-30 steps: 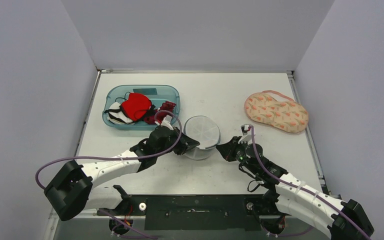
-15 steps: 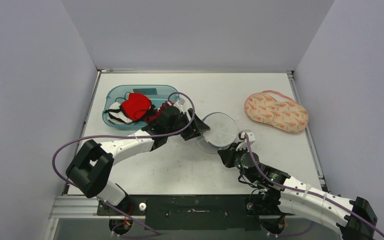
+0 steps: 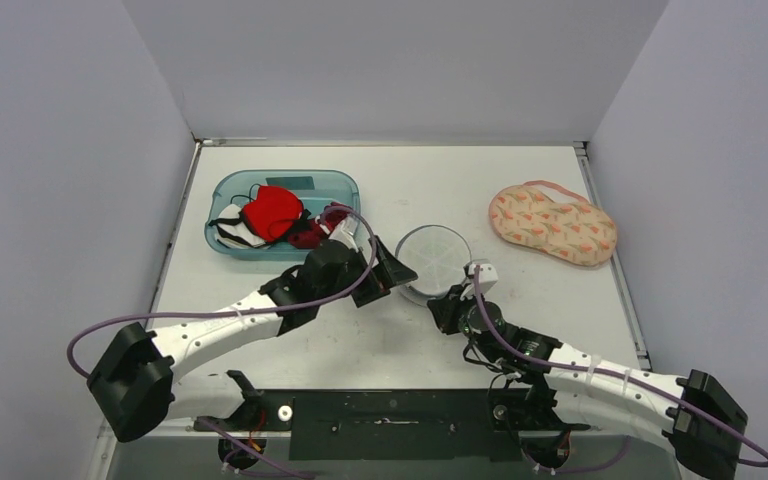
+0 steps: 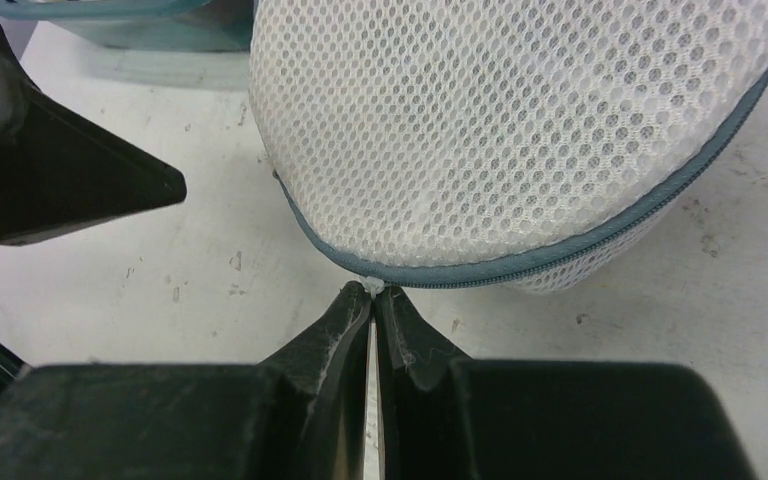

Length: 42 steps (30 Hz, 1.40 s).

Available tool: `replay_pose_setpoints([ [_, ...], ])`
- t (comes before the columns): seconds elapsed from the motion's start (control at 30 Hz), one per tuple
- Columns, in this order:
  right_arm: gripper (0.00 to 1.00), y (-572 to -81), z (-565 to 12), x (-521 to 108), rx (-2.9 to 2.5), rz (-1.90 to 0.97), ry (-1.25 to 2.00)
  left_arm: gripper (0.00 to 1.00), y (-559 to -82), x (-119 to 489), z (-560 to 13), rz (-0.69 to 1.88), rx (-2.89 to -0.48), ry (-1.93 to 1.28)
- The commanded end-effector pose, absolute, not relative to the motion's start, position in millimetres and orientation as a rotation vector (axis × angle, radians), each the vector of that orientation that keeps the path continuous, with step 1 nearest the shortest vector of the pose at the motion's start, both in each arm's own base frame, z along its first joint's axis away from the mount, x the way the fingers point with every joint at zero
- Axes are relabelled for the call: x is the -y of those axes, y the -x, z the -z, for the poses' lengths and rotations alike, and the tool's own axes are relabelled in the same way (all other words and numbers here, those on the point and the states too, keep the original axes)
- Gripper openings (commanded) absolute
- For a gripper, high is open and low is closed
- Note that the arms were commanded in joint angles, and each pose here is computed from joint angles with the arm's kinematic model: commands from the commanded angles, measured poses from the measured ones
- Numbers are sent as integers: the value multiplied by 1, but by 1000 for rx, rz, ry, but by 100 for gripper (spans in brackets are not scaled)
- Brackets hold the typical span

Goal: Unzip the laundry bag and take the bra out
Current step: Unzip the laundry bag at the center of the board.

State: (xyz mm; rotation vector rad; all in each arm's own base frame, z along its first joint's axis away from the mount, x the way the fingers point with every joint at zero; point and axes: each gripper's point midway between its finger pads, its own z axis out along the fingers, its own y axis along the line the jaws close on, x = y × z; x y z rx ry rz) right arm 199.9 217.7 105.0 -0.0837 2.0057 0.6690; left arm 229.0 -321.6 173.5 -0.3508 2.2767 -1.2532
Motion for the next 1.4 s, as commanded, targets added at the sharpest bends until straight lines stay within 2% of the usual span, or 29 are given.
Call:
replay_pose_setpoints([
  [0.0, 5, -205, -127, -238, -1938, -748, 71, 92, -228, 335, -186, 1313, -2218, 415],
  [0.6, 5, -195, -141, -248, -1910, -760, 123, 59, -234, 359, -162, 1359, -2267, 461],
  [0.87, 5, -193, -141, -240, -1912, -739, 113, 37, -236, 363, -146, 1356, -2288, 467],
  [1.27, 5, -194, -131, -213, -1945, -626, 49, 2, -239, 364, -150, 1334, -2276, 410],
  [1.37, 5, -194, -123, -199, -1970, -558, 23, 0, -239, 362, -150, 1330, -2279, 397],
])
